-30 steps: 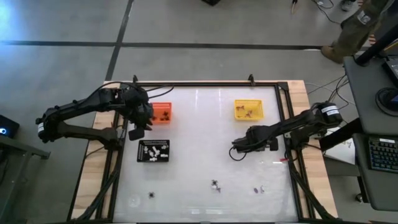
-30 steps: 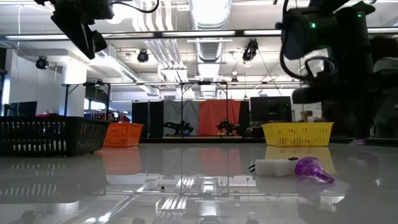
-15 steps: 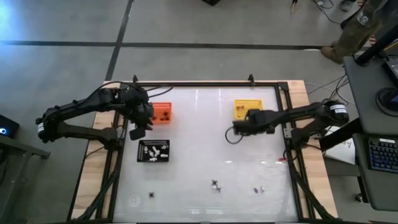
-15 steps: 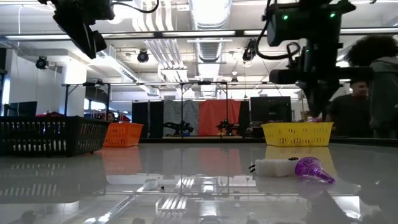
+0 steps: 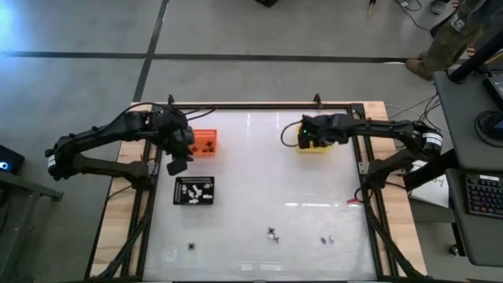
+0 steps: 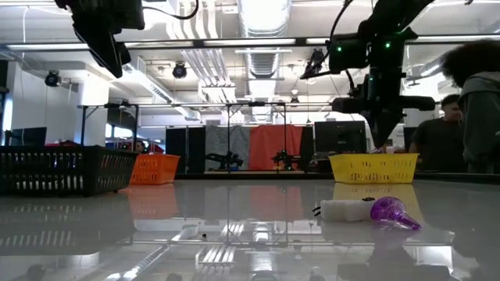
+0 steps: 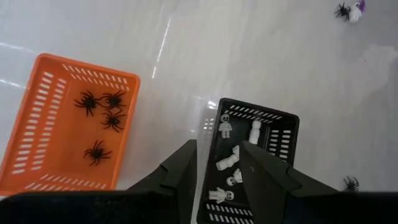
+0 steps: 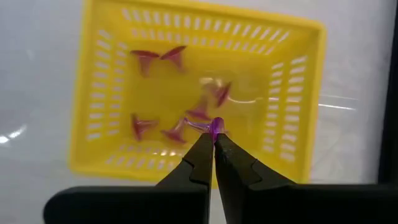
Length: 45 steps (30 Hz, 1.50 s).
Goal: Sort Halloween decoration
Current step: Put the violet witch hat into the yellow bin, then put the black spider toy into the orange bin
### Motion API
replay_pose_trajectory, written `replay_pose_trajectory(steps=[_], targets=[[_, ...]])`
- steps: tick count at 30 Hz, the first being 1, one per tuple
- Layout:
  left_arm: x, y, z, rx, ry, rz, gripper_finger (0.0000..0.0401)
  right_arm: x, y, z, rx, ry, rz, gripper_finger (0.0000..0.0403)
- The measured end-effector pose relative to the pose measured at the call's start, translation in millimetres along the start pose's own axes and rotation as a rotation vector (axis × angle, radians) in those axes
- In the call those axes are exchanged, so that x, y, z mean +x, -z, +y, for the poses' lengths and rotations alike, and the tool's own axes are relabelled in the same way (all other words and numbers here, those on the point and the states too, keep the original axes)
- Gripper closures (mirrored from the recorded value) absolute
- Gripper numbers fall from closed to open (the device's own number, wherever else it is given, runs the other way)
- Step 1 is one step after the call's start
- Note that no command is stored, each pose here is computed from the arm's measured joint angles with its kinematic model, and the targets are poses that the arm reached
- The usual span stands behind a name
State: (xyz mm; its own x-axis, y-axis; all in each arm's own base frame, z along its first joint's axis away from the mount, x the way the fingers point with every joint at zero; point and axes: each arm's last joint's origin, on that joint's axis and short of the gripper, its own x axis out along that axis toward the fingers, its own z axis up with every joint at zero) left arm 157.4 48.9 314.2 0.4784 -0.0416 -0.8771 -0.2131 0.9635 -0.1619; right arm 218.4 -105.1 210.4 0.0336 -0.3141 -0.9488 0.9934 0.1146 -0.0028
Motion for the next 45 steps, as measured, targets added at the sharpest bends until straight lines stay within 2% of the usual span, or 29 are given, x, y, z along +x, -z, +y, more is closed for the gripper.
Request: replay_pose_trajectory(steps=[10, 14, 20, 25, 32, 38, 45], targets=[[0, 0, 0, -0.101, -0.008, 0.0, 0.0298, 5, -15, -8, -0.137, -0.004, 0.0, 0.0388], [0, 0, 0, -0.128, -0.008, 0.0, 0.0298, 5, -13, -10, -0.197, 0.015, 0.021, 0.0365], [0, 0, 0, -0.152, -0.008, -0.001, 0.0298, 3, -12, -11, -0.213, 0.016, 0.045, 0.0325], [0, 0, 0, -0.172, -0.007, 0.0, 0.0298, -16, -18, -5, -0.241, -0.056, 0.099, 0.031], [0, 0, 0, -0.172, -0.007, 0.0, 0.0298, -60, -21, 10, -0.316, -0.109, 0.076, 0.0291], [0, 0, 1, -0.163, -0.033, -0.001, 0.0298, -90, -6, 14, -0.384, -0.089, 0.137, 0.028], [0, 0, 1, -0.112, -0.033, 0.0, 0.0298, -108, 37, 19, -0.387, -0.087, 0.278, 0.028]])
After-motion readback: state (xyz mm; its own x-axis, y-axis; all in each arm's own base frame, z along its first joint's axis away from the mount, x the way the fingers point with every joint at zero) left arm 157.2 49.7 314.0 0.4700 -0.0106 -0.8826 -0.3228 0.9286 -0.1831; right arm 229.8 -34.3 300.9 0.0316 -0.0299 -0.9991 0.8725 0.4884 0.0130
